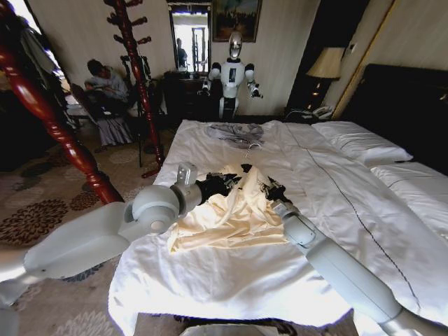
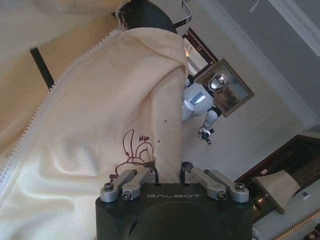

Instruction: Pick up the clothes from the bed and hang them on the clothes hanger.

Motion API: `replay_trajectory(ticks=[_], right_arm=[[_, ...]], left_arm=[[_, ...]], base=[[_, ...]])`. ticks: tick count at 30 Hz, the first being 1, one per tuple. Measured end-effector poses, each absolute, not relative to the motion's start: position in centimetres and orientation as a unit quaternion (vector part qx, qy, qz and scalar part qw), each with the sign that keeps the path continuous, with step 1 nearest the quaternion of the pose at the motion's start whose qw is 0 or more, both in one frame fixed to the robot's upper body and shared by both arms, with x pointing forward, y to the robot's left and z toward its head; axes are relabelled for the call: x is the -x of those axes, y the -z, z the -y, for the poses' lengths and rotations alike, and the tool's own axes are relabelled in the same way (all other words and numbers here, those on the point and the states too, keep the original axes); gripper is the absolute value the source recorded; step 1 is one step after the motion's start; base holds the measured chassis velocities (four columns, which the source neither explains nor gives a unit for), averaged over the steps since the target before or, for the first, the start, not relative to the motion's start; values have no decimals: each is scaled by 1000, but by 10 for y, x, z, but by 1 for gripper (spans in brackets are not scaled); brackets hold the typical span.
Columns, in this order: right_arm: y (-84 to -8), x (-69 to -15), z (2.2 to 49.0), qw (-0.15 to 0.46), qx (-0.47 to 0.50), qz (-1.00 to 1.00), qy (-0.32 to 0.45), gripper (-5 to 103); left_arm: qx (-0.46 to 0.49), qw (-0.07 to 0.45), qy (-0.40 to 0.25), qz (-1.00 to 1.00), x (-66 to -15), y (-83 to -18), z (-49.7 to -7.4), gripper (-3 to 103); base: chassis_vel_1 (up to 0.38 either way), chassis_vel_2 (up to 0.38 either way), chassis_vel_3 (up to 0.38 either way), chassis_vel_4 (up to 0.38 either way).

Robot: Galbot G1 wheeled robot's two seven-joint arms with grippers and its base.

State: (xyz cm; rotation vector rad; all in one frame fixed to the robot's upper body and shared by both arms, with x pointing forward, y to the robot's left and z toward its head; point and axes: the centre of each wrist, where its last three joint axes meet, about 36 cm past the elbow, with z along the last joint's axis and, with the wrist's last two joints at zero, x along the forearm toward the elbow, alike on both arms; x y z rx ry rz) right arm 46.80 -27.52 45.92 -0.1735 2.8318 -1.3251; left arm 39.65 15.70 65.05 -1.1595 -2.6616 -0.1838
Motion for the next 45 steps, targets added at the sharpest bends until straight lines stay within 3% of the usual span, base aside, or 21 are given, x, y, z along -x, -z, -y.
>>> replay_trajectory(ticks=[6,8,11,14,17,25,36,45], right_arm=[[-461,-469,281,16,49,-905,423,20],[-461,-469,282,17,48,-904,423,20],[-462,-464,286,30,48,-901,431,20],[-463,-461,288,38,49,-897,438,20],[-463,-458,289,60,53,-890,450,20],[-463,-451,293,115,58,-873,471,20],[-467,-439,304,142,64,-862,483,20],[-457,-429,302,157,85,-856,486,20]], left_arm=[[390,113,73,911,-376,-647,-176,61],[386,111,77,912,-373,-646,-180,61],[367,111,88,919,-363,-643,-198,78],[356,103,95,924,-364,-647,-208,84],[354,87,95,926,-376,-652,-224,98],[385,61,91,916,-404,-639,-253,100],[393,52,159,904,-427,-606,-269,100],[419,61,156,892,-439,-590,-275,100]], base=[[0,0,0,0],[0,0,0,0],[0,0,0,0],[0,0,0,0],[0,0,0,0],[0,0,0,0],[0,0,0,0],[0,0,0,0]])
